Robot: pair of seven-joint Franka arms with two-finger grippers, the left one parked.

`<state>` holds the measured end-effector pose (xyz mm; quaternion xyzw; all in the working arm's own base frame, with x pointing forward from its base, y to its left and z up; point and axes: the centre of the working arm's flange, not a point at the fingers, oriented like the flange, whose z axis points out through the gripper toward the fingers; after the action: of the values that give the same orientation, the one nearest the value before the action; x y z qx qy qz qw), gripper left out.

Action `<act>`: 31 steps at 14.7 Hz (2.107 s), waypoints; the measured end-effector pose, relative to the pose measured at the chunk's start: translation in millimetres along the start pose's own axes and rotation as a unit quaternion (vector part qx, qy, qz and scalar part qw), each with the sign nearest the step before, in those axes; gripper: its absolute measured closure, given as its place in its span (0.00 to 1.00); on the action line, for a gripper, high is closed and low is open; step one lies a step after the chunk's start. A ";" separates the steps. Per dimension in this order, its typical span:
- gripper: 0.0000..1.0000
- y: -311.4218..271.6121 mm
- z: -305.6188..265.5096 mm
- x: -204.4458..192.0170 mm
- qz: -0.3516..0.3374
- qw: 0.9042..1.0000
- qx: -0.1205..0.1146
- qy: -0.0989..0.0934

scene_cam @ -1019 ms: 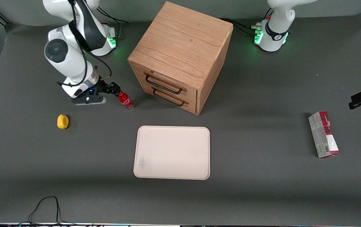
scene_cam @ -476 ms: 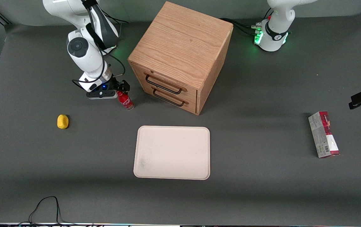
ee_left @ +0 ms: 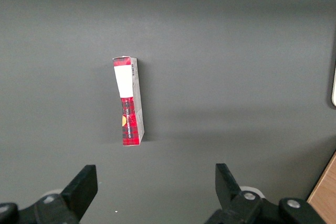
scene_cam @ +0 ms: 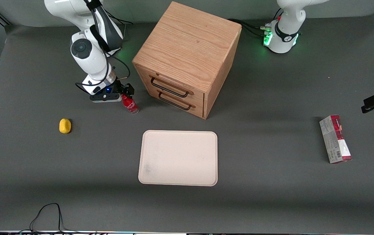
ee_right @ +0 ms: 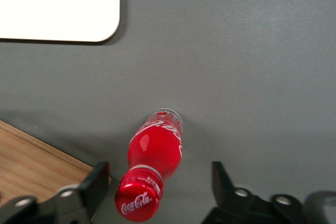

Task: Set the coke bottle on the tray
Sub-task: 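Lower the right gripper around the bottle and close on it, then lift the bottle and carry it with the right gripper to the tray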

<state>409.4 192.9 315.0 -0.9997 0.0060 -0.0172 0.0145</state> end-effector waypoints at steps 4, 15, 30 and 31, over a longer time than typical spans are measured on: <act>0.62 -1.1 0.3 2.7 0.006 1.000 0.005 0.010; 0.68 -19.5 -57.0 55.3 0.007 1.000 0.015 0.023; 0.68 -53.7 -220.9 254.8 0.008 1.000 0.020 0.005; 0.68 -64.8 -203.9 265.8 0.004 1.000 0.026 0.014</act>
<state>668.8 248.5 529.7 -0.9986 0.0095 -0.0317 0.0406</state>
